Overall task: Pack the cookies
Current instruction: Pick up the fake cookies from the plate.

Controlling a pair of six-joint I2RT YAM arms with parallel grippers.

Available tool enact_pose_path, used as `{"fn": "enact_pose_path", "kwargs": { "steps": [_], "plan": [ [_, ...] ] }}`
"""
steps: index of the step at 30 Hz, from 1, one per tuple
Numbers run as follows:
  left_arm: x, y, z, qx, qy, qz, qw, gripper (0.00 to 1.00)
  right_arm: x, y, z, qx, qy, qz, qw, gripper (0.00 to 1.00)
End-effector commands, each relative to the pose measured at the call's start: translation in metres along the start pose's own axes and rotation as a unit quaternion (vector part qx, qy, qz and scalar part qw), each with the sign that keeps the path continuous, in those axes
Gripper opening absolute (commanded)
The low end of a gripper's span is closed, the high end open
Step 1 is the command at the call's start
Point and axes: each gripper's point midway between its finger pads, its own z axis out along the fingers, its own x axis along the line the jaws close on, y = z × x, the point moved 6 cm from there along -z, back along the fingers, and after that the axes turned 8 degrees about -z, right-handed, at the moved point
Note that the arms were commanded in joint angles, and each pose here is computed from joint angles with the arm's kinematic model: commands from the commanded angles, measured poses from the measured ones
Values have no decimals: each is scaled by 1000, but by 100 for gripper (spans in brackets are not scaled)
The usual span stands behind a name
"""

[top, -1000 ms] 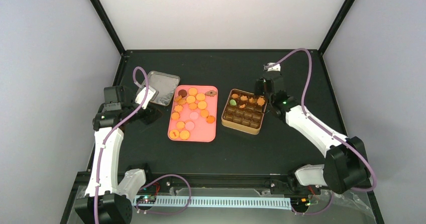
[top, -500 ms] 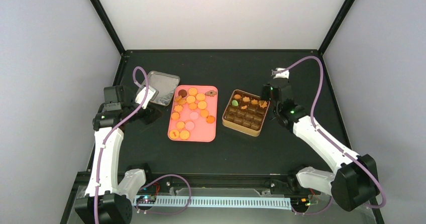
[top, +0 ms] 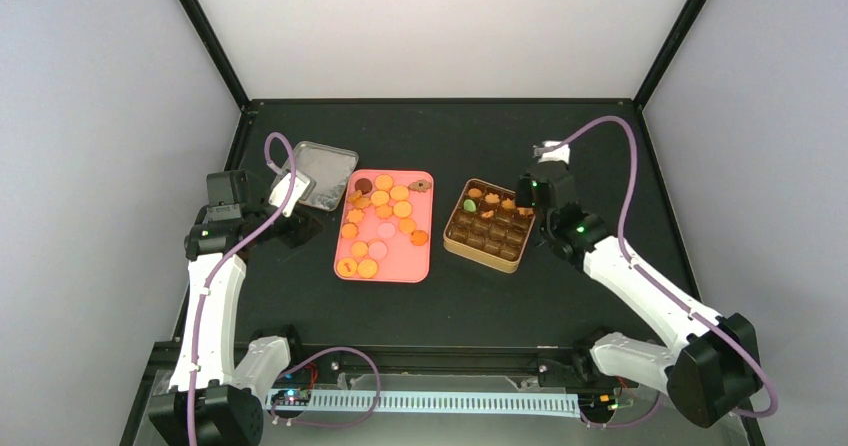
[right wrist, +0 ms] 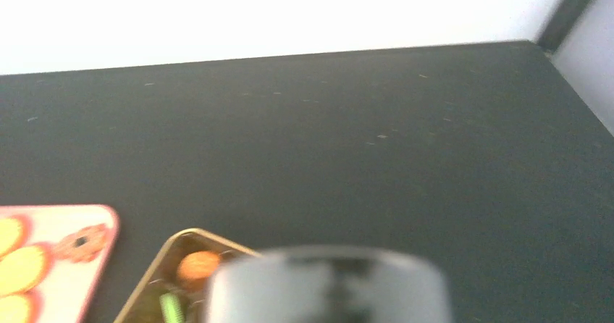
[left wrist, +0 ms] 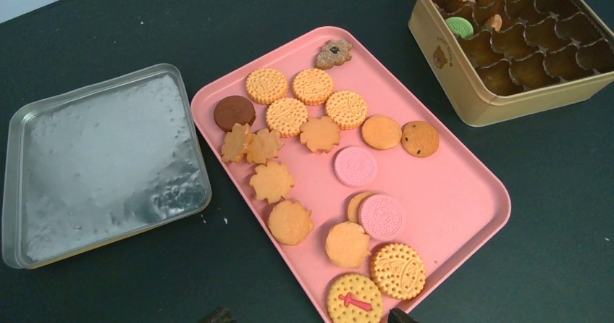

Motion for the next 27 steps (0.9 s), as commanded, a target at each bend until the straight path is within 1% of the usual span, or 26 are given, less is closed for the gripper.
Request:
{"fn": "enact_pose_path", "kwargs": {
  "steps": [1, 3, 8, 12, 14, 18, 21, 27],
  "plan": [
    [2, 1, -3, -4, 6, 8, 1000, 58, 40, 49, -34, -90, 56, -14, 994, 30],
    [3, 1, -3, -3, 10, 5, 1000, 58, 68, 61, -46, -113, 93, -26, 989, 33],
    [6, -1, -6, 0, 16, -2, 1000, 60, 149, 67, -65, -135, 211, -56, 966, 34],
    [9, -2, -8, 0, 20, -3, 1000, 60, 199, 56, -62, -130, 274, -85, 949, 34],
    [10, -3, -9, 1, 22, -6, 1000, 60, 216, 50, -54, -124, 293, -92, 944, 34],
    [14, -7, -9, 6, 23, -12, 1000, 60, 238, 36, -37, -113, 309, -109, 938, 34],
    [15, -8, -8, 9, 23, -12, 1000, 59, 247, 24, -25, -98, 308, -123, 938, 34],
    [13, -8, -8, 5, 16, -12, 1000, 60, 244, 0, -17, -75, 306, -138, 939, 35]
  ]
}}
